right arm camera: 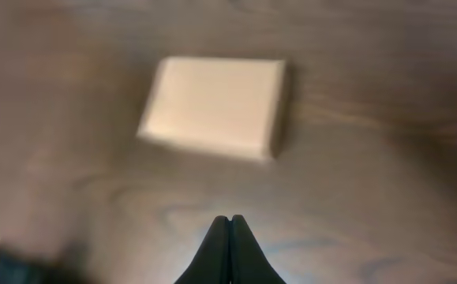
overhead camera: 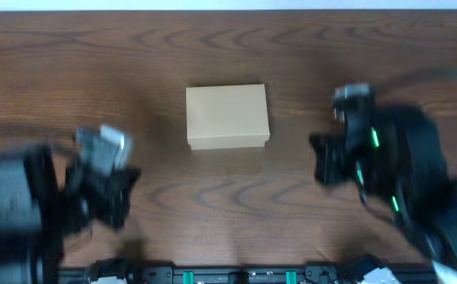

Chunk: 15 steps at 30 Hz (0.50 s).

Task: Pack container

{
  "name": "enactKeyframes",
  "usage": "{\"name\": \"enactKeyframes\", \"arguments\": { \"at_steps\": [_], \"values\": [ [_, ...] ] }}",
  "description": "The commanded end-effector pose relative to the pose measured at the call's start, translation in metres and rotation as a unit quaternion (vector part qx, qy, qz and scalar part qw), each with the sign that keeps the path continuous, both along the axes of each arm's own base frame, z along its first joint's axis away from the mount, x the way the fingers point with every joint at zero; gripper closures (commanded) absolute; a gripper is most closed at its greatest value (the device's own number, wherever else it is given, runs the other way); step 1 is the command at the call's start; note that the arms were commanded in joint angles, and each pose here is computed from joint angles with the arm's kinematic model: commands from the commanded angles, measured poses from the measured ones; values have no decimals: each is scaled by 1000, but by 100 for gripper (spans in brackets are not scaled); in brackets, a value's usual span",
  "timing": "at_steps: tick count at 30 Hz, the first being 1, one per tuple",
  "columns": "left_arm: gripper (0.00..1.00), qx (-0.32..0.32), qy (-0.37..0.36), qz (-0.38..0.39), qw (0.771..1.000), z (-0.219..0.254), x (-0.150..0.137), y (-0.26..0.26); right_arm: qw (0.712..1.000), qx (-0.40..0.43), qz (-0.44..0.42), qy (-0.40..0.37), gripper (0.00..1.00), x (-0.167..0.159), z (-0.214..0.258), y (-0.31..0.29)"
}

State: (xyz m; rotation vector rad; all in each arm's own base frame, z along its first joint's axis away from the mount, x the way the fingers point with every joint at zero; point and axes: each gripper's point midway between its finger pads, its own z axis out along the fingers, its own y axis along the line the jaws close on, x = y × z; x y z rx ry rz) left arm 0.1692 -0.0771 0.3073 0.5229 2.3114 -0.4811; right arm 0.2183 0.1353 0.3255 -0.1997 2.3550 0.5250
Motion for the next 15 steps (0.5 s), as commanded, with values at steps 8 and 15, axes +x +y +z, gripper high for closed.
{"name": "enactKeyframes", "arguments": {
  "at_steps": [8, 15],
  "values": [
    [94, -54, -52, -60, 995, -25, -99, -29, 993, 112, -33, 22, 98, -107, -66, -40],
    [5, -65, -56, -47, 995, -27, -102, -30, 987, 153, -43, 9, 1, -121, -76, -50]
  ]
}}
